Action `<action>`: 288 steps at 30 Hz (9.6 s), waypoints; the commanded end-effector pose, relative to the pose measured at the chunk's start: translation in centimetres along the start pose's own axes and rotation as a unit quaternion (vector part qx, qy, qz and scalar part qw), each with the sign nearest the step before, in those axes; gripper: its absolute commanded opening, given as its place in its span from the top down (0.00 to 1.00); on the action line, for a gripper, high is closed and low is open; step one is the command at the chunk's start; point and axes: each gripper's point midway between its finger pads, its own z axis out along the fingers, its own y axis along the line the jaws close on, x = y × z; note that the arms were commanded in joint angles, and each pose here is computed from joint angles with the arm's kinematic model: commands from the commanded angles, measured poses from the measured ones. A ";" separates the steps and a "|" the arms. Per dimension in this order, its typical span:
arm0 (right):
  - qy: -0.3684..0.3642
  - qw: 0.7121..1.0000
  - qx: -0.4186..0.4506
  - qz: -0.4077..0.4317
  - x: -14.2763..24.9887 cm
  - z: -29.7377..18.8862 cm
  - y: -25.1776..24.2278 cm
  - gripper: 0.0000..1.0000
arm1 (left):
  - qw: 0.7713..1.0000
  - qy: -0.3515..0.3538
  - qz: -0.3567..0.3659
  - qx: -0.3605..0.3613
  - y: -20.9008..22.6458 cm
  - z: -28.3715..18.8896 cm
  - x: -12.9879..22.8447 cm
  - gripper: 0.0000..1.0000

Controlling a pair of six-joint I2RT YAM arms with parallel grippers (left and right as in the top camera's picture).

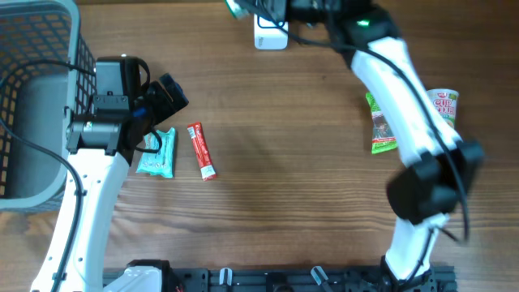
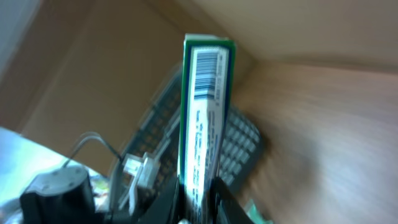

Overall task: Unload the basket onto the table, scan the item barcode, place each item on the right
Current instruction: 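Carry the green box up to the barcode scanner with the right gripper, then move the green box right and set it beside the Haribo bag, then reach the right gripper left to the red stick snack, then grasp the red stick snack with the right gripper and lift it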

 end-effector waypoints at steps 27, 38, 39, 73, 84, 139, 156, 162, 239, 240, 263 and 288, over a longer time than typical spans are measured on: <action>0.012 0.899 -0.046 0.435 4.6 -2.7 -24.0 0.87 | 1.000 -0.005 -0.005 0.005 -0.2 -0.3 -0.4 0.00; -0.028 0.873 -0.033 0.486 5.4 -2.0 -27.5 0.88 | 1.000 -0.005 -0.005 0.005 -0.2 -0.3 -0.4 0.00; -0.033 0.872 -0.034 0.487 5.3 -2.0 -27.7 0.88 | 1.000 -0.005 -0.005 0.005 -0.2 -0.3 -0.4 0.00; -0.087 0.857 -0.050 0.506 6.2 0.1 -30.1 0.90 | 1.000 -0.005 -0.005 0.005 -0.2 -0.3 -0.4 0.00; -0.110 0.880 -0.101 0.451 3.4 -1.9 -27.7 0.94 | 1.000 -0.005 -0.005 0.005 -0.2 -0.3 -0.4 0.00; 0.256 0.684 0.659 0.181 22.6 -27.0 -22.2 0.64 | 1.000 -0.005 -0.005 0.005 -0.2 -0.3 -0.4 0.00; 0.259 0.808 0.495 0.187 20.7 -20.3 -17.4 0.34 | 1.000 -0.005 -0.005 0.005 -0.2 -0.3 -0.4 0.00; 0.253 0.844 0.420 0.218 21.8 -14.7 -14.3 0.34 | 1.000 -0.005 -0.005 0.005 -0.2 -0.3 -0.4 0.00; 0.214 0.891 0.352 -0.189 39.7 9.1 -13.2 0.79 | 0.996 -0.001 -0.086 -0.030 5.3 -0.7 -2.1 0.00; 0.212 0.889 0.359 -0.191 39.6 8.9 -13.4 0.82 | 0.996 -0.001 -0.086 -0.029 5.2 -0.7 -2.1 0.00; 0.240 0.893 0.330 -0.191 33.9 4.5 -10.3 0.65 | 0.996 -0.001 -0.086 -0.029 5.3 -0.7 -2.1 0.00; 0.252 0.797 0.451 -0.314 36.7 4.3 -15.5 0.92 | 0.996 -0.001 -0.086 -0.029 5.2 -0.7 -2.1 0.00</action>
